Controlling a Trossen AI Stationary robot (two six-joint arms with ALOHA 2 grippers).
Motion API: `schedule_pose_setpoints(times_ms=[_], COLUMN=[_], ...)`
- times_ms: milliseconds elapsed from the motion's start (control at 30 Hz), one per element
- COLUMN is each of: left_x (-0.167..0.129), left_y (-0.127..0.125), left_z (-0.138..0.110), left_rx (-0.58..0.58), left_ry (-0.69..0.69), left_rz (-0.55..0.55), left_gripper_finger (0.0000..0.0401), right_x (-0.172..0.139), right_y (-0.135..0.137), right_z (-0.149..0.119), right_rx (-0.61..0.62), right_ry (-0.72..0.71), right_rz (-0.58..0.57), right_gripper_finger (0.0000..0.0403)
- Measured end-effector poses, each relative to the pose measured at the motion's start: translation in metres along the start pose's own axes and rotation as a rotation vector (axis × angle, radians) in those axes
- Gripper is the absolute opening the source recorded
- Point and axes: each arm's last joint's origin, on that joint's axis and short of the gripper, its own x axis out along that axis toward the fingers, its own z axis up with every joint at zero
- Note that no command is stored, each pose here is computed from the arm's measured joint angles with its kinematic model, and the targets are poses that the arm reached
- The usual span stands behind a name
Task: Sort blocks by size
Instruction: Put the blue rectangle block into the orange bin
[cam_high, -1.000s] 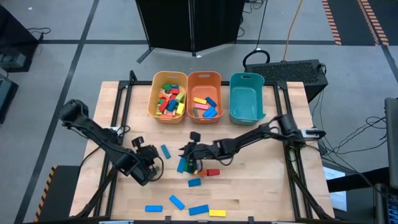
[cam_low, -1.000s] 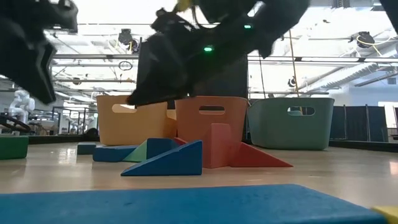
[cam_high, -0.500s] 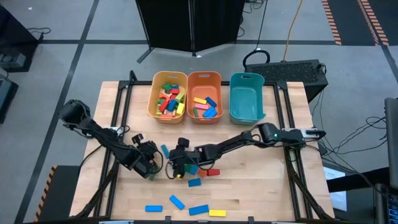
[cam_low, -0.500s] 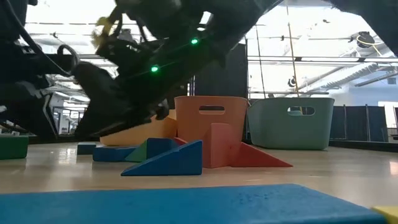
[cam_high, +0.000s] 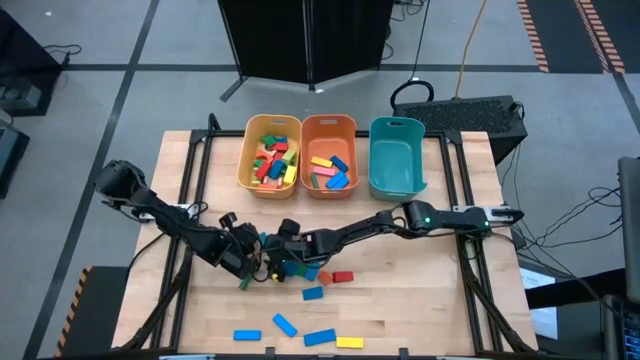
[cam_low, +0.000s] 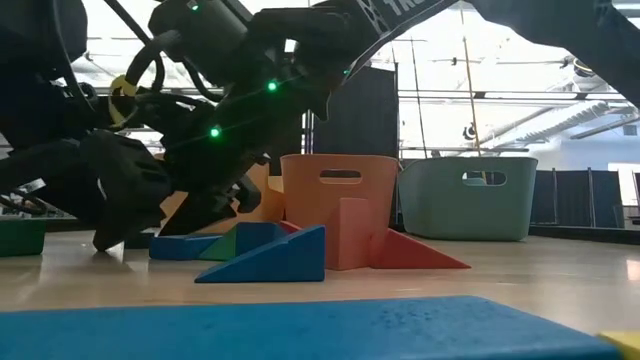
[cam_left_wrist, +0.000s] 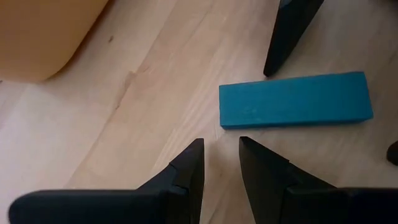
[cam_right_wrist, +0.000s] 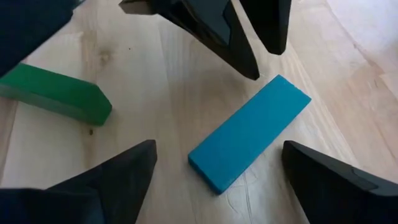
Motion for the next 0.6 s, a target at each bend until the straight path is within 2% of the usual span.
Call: schedule_pose_setpoints(times_ms=[133,233,600], left_x=[0.0,0.0,0.0], left_y=[-0.001,-0.001,-0.004], left_z=[0.0,0.0,0.001], left_rx=[-0.007,-0.013,-0.055], left_ry=[-0.001,0.009,0.022], left_rz=[-0.008,-0.02,-0.054], left_gripper_finger=[0.0102,0.0102,0.0102], right_x=[-0.001,0.0,0.002], right_y=[-0.002,-0.004,-0.014], right_z=[0.0,0.0,-0.001], right_rx=[0.002,0.011,0.046], right_ry=[0.005,0.007,0.03], right_rz=[-0.034,-0.043,-0.082], right_gripper_finger=[0.0319,0.029,0.0138])
